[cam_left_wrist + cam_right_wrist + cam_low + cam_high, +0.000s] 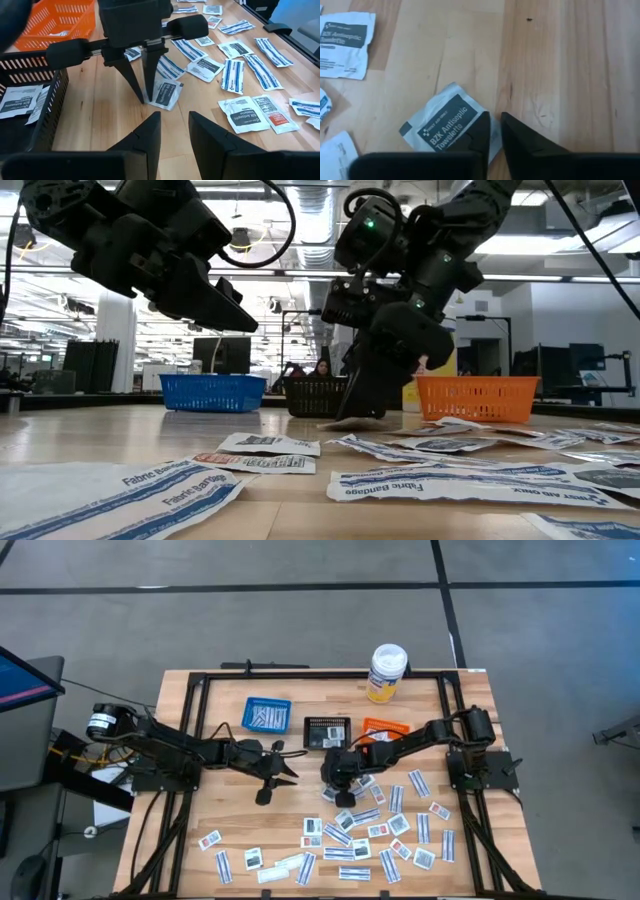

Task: Pick & Place First Aid Supplies
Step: Put the towelette pack into the black bin

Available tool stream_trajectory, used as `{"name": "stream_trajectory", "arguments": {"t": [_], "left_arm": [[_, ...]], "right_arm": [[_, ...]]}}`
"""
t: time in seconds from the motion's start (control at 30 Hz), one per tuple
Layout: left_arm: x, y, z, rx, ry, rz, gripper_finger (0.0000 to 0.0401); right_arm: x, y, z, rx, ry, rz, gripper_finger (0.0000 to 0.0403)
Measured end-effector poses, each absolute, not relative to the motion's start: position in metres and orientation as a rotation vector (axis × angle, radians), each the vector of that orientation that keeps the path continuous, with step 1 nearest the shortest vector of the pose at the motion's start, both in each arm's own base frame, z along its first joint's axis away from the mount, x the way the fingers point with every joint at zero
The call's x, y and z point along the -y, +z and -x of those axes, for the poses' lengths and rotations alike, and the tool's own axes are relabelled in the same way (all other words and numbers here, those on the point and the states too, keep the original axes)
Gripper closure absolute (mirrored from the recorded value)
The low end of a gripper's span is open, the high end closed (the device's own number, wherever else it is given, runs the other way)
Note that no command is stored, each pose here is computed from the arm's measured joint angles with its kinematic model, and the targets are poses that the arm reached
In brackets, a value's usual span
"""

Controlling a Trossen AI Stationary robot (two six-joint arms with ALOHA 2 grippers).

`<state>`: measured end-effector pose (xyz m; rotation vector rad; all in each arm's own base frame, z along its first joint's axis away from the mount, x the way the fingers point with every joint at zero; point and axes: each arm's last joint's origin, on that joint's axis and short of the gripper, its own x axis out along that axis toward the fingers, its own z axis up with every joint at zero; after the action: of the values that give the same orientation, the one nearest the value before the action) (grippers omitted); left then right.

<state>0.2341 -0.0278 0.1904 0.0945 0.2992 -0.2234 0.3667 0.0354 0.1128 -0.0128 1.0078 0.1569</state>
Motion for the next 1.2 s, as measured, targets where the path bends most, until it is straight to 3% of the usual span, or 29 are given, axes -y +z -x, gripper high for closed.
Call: {"name": "stream_trajectory", "arguments": {"t": [0.17, 1.2], "left_arm": [[0.028, 0.190, -0.234, -0.299, -0.224, -0.095, 0.0301], [0.028, 0.190, -0.234, -0.303, -0.224, -0.094, 0.0301]], "right_arm": [[-0.034, 0.114, -0.367, -1.007, 0.150, 0.013, 0.0400], [-0.046, 0.131, -0.376, -1.055, 0.169, 0.034, 0.0403]]}}
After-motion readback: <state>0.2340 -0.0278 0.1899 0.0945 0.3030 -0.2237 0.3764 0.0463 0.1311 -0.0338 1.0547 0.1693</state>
